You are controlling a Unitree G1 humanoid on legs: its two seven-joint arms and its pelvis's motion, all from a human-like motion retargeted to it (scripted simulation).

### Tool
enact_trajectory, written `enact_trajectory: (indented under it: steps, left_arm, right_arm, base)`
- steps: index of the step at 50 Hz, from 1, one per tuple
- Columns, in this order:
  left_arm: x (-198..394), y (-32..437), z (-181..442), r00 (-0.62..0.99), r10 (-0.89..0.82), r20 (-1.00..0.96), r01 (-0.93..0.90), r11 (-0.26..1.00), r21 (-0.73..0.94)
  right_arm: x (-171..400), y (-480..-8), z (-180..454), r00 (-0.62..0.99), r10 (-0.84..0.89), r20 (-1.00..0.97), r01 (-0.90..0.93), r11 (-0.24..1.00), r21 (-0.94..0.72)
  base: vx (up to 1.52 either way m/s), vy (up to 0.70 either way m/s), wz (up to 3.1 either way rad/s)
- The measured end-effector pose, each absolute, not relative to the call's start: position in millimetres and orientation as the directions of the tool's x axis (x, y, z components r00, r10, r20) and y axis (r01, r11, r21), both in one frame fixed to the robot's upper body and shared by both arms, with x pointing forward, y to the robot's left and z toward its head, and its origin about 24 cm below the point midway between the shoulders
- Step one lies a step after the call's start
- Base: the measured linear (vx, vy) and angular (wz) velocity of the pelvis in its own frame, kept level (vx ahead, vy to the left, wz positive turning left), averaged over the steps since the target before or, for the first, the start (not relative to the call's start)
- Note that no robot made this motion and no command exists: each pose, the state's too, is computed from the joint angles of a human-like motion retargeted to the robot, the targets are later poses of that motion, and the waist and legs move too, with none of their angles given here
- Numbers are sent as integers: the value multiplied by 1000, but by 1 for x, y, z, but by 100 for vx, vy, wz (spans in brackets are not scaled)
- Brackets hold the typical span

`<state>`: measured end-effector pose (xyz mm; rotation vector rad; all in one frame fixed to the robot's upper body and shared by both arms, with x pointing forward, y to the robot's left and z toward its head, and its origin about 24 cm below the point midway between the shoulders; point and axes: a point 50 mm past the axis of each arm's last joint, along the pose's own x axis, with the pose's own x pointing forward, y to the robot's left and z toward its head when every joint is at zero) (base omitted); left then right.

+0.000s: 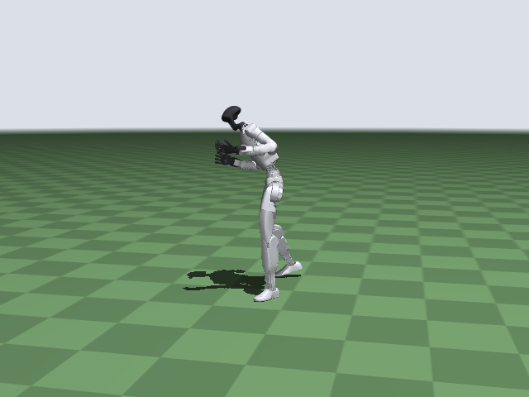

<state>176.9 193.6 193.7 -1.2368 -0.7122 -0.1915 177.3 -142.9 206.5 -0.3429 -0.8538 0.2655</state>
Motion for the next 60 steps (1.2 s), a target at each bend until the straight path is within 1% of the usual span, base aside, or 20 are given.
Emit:
enact_trajectory:
  steps: [6, 9, 15, 18, 20, 22, 23, 25, 26, 30, 34, 38, 41, 43, 47, 50, 52, 54, 57, 60]
  left_arm:
    - [188, 194, 265, 430, 270, 862, 840, 230, -491]
    - [184, 174, 288, 300, 283, 911, 942, 65, -330]
    - [188, 125, 259, 432, 43, 901, 900, -80, -428]
    - [192, 108, 233, 489, -162, 857, 868, -7, -496]
    - [194, 105, 219, 510, -233, 828, 857, 58, -512]
    - [195, 106, 204, 588, -254, 768, 801, 56, -596]
    - [194, 103, 201, 578, -300, 759, 809, 85, -582]
    - [196, 107, 208, 546, -341, 765, 837, 182, -516]
    - [197, 113, 218, 522, -335, 785, 850, 283, -444]
    - [193, 137, 272, 351, -198, 915, 572, 819, -42]
    - [213, 115, 336, 162, -221, 962, 147, 969, 197]
    - [275, 82, 434, 191, -334, 923, -508, 771, 384]
    - [341, 95, 478, 478, -205, 854, -796, 309, 520]
    - [364, 127, 482, 662, -15, 749, -745, 95, 660]
    - [353, 169, 497, 646, 60, 761, -764, 42, 644]
    - [326, 160, 498, 342, -21, 940, -834, 454, 313]
    - [312, 139, 468, 229, 0, 973, -602, 786, 141]
    - [297, 118, 432, 263, 57, 963, -157, 988, -15]
    - [293, 106, 354, 476, -39, 878, 351, 925, -149]
    - [299, 105, 242, 748, -119, 653, 450, 815, -366]
  right_arm:
    - [183, -114, 224, 508, 313, 803, -182, 950, -255]
    - [177, -105, 240, 423, 283, 861, -166, 958, -233]
    - [174, -98, 305, 71, 346, 936, 212, 911, -353]
    - [207, -75, 381, -52, 525, 850, 640, 670, -375]
    - [251, -65, 449, 47, 548, 835, 878, 376, -296]
    - [320, -101, 483, 375, 356, 856, 919, -20, -395]
    - [341, -129, 491, 560, 168, 811, 828, -86, -554]
    - [352, -180, 497, 735, -181, 653, 670, 49, -741]
    - [350, -186, 500, 732, -207, 650, 679, 136, -722]
    - [327, -120, 496, 444, 175, 879, 822, 310, -478]
    - [298, -78, 412, 273, 359, 892, 630, 634, -448]
    - [263, -104, 316, 318, 304, 898, 382, 826, -415]
    - [246, -122, 248, 499, 231, 835, 230, 894, -385]
    - [233, -136, 210, 632, 208, 747, 148, 913, -379]
    - [201, -159, 173, 767, 206, 608, 50, 925, -376]
    - [187, -168, 162, 808, 122, 576, 92, 940, -328]
    - [187, -165, 161, 800, 74, 596, 137, 943, -302]
    - [197, -159, 170, 759, 54, 649, 200, 929, -311]
    - [215, -147, 186, 693, 68, 717, 219, 928, -300]
    - [230, -133, 198, 651, 57, 757, 224, 938, -263]
  base:
    - [29, 24, 182]
    - [38, 11, 222]
    - [39, 2, 223]
    - [30, -1, 201]
    - [23, 1, 137]
    - [21, 6, 77]
    - [19, 6, 37]
    - [19, 6, 18]
    - [18, 7, 25]
    - [16, 5, 66]
    - [12, 0, 60]
    - [6, -2, 106]
    - [-1, -1, 98]
    - [-4, 2, 60]
    - [-9, 1, 20]
    - [-12, -4, 22]
    - [-10, -3, 49]
    - [-7, 1, 37]
    - [7, 2, -19]
    - [27, 4, 0]
